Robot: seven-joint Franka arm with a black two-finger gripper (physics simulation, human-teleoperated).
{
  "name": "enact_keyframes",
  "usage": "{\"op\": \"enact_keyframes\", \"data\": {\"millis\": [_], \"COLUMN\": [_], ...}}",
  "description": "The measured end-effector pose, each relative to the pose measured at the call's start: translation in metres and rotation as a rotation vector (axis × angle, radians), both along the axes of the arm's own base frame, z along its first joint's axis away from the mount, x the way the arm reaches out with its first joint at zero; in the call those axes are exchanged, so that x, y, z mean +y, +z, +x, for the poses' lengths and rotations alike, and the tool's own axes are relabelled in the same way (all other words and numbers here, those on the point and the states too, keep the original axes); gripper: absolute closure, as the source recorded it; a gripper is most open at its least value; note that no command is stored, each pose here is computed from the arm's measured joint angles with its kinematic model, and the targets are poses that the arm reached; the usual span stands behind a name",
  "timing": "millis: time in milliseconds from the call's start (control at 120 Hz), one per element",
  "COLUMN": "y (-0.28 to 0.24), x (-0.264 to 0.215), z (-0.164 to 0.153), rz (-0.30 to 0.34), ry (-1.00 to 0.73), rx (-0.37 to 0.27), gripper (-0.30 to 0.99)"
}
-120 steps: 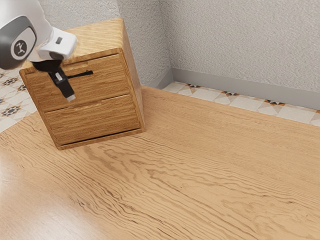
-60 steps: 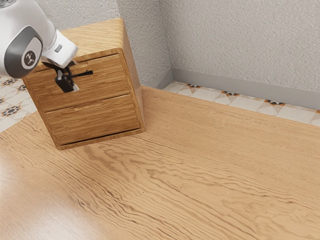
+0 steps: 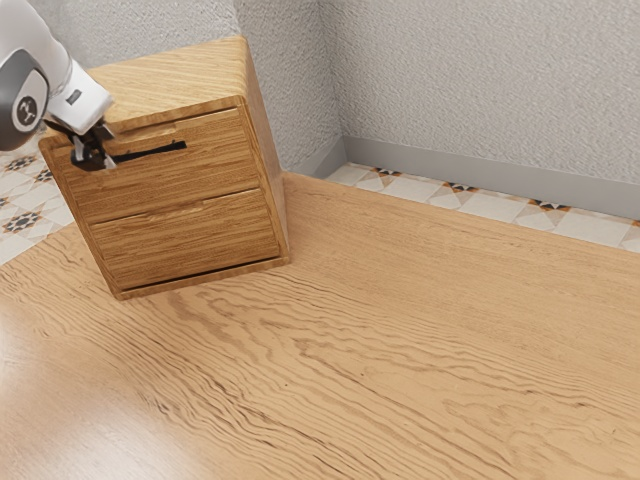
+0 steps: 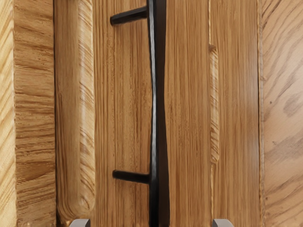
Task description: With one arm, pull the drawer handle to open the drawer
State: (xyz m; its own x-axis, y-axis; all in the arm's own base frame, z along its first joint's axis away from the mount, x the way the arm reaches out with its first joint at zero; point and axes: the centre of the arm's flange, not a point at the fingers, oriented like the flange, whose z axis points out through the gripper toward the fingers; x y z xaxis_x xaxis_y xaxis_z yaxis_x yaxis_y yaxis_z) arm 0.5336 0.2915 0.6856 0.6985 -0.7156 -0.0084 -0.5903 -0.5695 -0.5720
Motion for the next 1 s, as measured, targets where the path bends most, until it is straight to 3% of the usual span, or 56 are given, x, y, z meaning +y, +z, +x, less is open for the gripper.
{"op": "enact_keyframes", "data": {"millis": [117,358,600,1000], "y": [-0.003,-0.001,-0.006,-0.015], "x": [-0.003,-0.087,-0.043,-0.045], "z": [0.01,0.051,0.036,0.05], "rz": [-0.003,-0.007,-0.015,-0.023], "ry": [-0.024,-0.192,-0.131,-0.157], "rx": [0.017,0.033,0.05,0.057], "gripper": [0.43,0.46,0.46,0.46]}}
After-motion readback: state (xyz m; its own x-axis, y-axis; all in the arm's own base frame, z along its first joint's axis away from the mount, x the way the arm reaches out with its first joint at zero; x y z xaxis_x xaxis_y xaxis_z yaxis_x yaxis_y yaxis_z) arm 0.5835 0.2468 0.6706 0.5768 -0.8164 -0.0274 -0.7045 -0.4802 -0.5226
